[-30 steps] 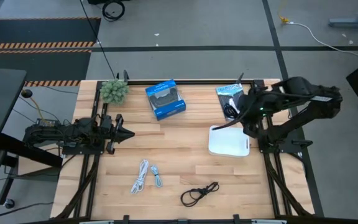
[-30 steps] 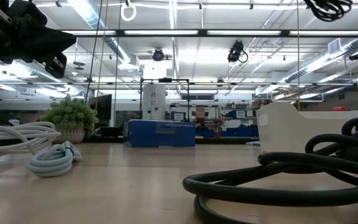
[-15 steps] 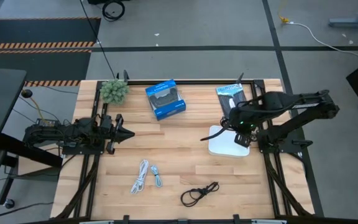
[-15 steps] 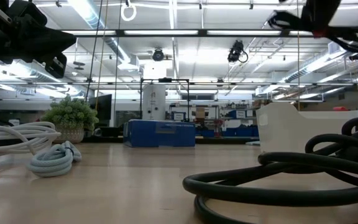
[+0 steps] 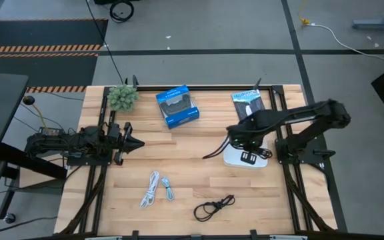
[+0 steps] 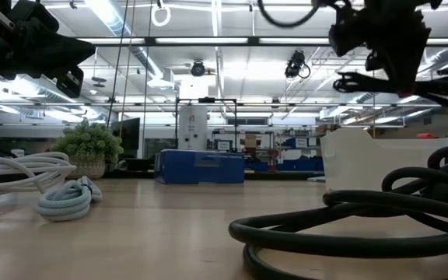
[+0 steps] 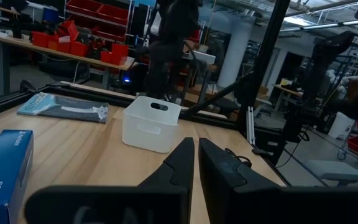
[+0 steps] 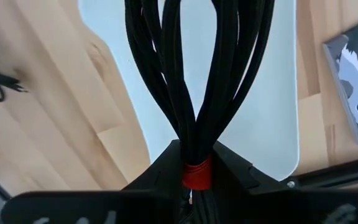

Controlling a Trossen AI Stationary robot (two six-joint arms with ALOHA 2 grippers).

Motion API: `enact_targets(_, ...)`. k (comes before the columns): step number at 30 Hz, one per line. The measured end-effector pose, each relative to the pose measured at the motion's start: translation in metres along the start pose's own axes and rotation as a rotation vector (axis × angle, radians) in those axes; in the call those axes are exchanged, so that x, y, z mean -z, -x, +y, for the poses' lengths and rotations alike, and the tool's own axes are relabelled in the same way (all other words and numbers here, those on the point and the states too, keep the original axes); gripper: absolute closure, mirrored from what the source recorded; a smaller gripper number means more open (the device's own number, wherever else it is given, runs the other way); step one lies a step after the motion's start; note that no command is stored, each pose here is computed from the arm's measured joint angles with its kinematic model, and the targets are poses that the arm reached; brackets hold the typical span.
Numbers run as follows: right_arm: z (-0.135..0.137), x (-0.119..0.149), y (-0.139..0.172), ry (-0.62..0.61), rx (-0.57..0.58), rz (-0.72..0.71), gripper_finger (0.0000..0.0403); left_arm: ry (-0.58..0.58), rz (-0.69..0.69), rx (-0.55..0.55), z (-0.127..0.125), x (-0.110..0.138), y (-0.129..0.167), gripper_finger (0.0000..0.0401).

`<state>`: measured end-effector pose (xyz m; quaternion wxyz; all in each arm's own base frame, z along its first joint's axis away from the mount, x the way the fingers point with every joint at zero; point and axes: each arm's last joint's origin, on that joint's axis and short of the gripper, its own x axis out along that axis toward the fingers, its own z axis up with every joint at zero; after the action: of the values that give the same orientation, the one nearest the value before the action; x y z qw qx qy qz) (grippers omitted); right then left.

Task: Pick and place USB-C Cables
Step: Put the top black USB cable into the white bin

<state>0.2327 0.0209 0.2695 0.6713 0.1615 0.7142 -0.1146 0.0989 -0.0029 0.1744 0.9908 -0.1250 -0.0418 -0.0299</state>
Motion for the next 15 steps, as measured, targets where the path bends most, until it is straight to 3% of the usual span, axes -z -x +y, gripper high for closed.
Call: enact_targets(15,0.002,-0.021,-0.033,0.053,0.038,0.077,0.0337,0.0,0.001,0.0,0.0,0.0,0.0,0.0371)
